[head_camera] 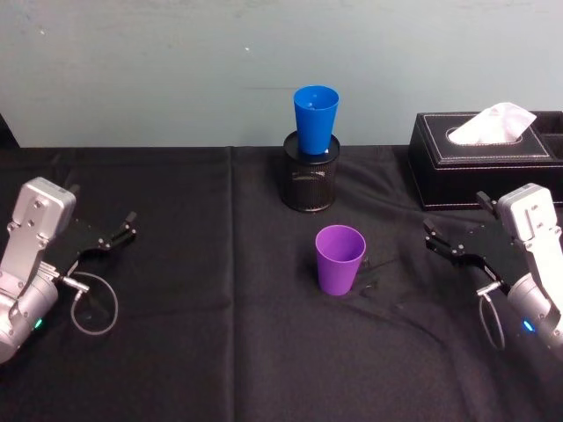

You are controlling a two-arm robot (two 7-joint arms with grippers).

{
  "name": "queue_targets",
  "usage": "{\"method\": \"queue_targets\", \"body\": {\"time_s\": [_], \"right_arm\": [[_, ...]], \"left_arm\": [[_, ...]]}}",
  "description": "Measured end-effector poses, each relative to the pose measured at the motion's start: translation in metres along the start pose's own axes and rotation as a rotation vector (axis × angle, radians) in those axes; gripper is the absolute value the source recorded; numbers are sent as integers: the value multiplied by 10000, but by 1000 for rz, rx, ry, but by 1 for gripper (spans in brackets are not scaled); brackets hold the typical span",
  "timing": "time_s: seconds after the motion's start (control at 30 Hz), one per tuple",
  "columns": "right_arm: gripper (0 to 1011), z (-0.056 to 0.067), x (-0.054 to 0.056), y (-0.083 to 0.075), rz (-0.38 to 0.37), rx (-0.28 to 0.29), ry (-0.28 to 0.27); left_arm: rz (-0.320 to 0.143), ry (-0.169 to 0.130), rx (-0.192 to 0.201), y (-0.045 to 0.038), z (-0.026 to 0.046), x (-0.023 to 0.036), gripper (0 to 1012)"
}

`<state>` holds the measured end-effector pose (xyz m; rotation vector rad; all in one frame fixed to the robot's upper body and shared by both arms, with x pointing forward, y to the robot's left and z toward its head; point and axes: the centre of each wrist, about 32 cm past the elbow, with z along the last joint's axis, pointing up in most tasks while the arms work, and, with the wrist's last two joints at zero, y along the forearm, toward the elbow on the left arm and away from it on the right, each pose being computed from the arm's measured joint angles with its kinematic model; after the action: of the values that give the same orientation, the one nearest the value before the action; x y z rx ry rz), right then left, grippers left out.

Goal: Pick up one cup with a gripper and tap it against the other cup.

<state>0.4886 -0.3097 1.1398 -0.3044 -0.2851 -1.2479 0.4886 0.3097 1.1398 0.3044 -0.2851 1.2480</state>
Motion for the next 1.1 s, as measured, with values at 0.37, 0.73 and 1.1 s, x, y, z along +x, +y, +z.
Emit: {"method": "queue_targets", "body": {"time_s": [0.37,0.73,1.1], "right_arm": [[1002,0,0,0,0,0,0],[1002,84,19,-8,7,39,0],[1002,76,-14,-362,117,89,123]], "left_arm": [[0,0,0,0,0,0,1000],[0,0,0,0,0,0,1000],[0,0,0,0,0,0,1000]]}}
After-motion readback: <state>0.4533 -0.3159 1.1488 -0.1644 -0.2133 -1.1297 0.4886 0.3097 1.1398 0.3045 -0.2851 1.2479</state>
